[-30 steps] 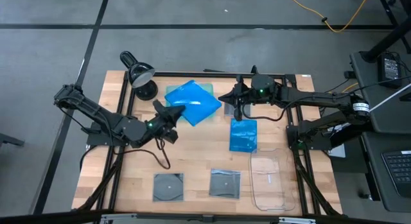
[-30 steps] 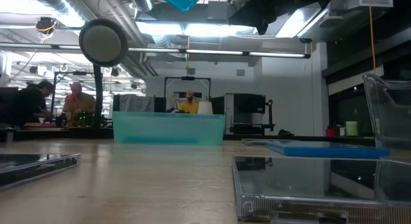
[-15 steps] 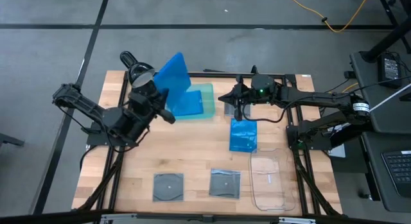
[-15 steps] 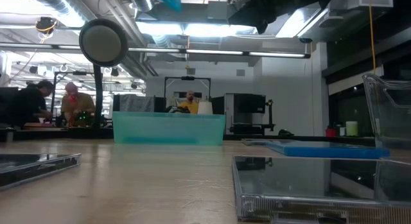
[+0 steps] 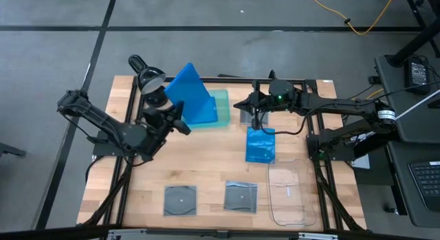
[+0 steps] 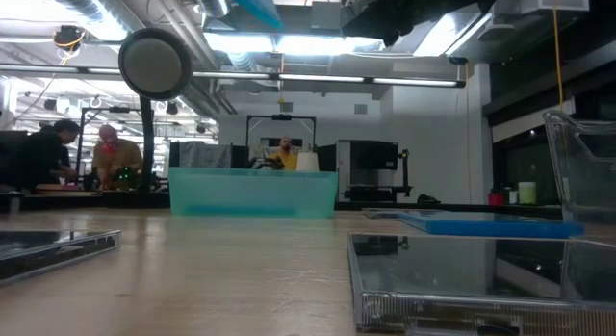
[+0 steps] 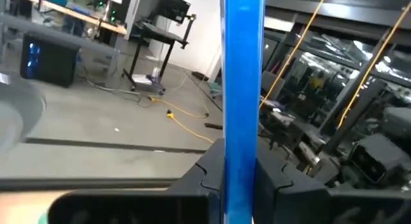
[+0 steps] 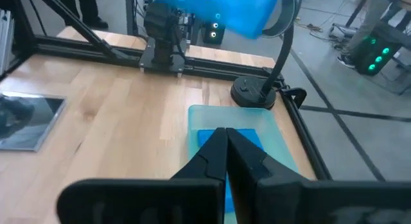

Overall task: Pick & place jewel cases by type
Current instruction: Put the left blue CD case into the green bin

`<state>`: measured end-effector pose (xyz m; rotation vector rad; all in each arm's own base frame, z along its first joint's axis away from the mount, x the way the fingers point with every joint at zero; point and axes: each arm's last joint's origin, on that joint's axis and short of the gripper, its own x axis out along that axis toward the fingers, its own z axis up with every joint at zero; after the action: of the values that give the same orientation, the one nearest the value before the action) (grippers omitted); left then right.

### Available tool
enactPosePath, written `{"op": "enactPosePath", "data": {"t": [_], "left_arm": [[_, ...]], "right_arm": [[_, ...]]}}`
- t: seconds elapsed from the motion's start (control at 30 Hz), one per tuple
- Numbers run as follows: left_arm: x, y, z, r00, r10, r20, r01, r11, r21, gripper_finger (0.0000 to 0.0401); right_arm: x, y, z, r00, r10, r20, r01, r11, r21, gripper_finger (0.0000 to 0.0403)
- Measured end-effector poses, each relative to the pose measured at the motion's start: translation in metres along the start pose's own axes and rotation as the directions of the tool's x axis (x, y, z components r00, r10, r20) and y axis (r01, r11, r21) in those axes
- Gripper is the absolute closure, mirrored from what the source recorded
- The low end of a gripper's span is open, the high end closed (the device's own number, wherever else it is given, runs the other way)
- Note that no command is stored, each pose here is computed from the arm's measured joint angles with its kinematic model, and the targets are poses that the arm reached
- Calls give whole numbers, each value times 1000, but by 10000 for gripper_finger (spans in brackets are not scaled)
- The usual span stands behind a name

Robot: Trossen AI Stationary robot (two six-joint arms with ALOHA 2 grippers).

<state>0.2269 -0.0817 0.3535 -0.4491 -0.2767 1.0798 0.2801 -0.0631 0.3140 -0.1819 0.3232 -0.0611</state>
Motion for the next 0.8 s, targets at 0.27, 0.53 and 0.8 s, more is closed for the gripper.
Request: {"op": "enactPosePath", "data": {"t": [0.27,0.53,0.8], "left_arm": [[16,6,-49,998,54,29,-52,998,-42,377],[39,15,-98,990,122,66,-124,992,37,377],[65,22,-117,979,184,92,-200,954,222,377]], "right_arm": [[-1,-1,0,997,78,21,-77,997,-29,393],[-8,-1,4,996,82,41,-77,992,-104,393],[-31,-12,13,995,30,91,-15,988,-155,393]]}}
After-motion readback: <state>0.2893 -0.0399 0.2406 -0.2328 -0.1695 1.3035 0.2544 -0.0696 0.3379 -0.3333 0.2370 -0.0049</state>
